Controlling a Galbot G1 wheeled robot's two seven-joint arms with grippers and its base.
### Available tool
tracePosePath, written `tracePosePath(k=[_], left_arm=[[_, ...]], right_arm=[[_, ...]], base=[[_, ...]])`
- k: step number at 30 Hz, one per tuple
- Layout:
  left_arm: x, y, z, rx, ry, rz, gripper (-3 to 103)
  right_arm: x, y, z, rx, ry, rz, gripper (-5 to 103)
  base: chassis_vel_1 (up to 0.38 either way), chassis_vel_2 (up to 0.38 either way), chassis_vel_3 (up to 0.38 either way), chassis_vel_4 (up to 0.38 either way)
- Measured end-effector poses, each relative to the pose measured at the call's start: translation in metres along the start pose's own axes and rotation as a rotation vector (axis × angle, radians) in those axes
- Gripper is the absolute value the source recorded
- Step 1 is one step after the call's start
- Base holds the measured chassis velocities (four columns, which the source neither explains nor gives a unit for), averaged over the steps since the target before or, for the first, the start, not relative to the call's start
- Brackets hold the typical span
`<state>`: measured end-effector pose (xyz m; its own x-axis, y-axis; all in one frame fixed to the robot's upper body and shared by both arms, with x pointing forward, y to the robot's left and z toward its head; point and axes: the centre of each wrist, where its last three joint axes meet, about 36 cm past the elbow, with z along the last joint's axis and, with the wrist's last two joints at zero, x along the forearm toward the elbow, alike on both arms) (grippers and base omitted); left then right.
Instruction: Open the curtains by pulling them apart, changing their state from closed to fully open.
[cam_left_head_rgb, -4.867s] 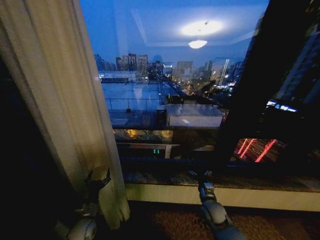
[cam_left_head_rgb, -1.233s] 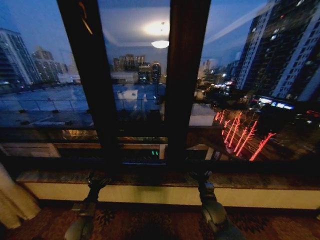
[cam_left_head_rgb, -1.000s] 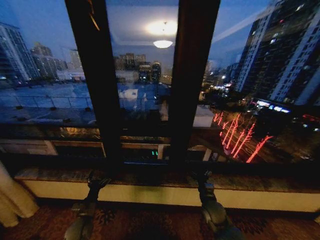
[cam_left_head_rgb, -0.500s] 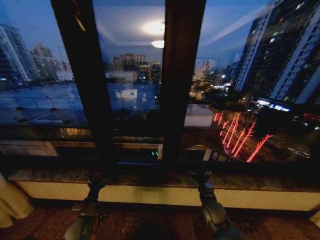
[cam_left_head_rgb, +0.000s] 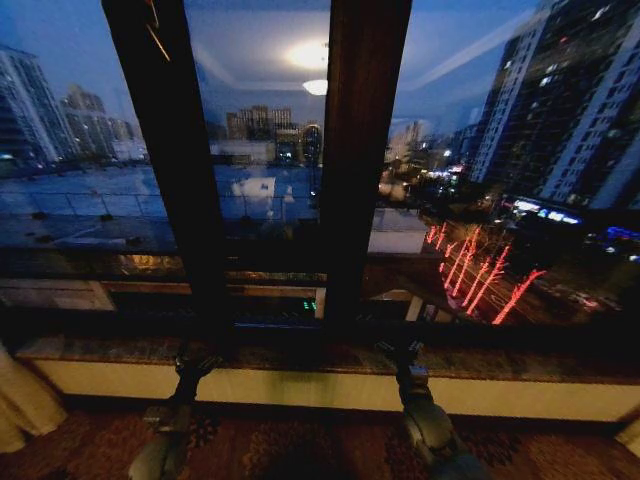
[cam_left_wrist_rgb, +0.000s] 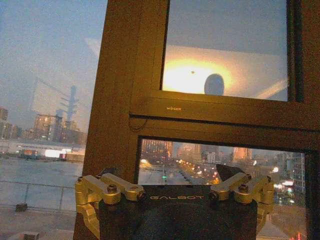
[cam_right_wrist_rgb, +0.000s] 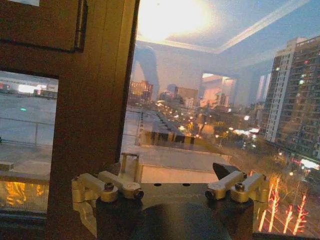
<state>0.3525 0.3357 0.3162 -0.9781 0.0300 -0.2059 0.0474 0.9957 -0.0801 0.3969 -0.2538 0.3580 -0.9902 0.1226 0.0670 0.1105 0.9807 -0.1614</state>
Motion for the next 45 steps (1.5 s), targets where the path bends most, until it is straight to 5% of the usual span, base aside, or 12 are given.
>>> tracePosePath(k=[45], left_arm=[[0.0002, 0.0000, 0.0001, 0.000, 0.000, 0.001, 100]], right_arm=[[0.0001, 0.0000, 0.0000, 0.000, 0.000, 0.000, 100]], base=[[0.281, -0.274, -0.278, 0.289]])
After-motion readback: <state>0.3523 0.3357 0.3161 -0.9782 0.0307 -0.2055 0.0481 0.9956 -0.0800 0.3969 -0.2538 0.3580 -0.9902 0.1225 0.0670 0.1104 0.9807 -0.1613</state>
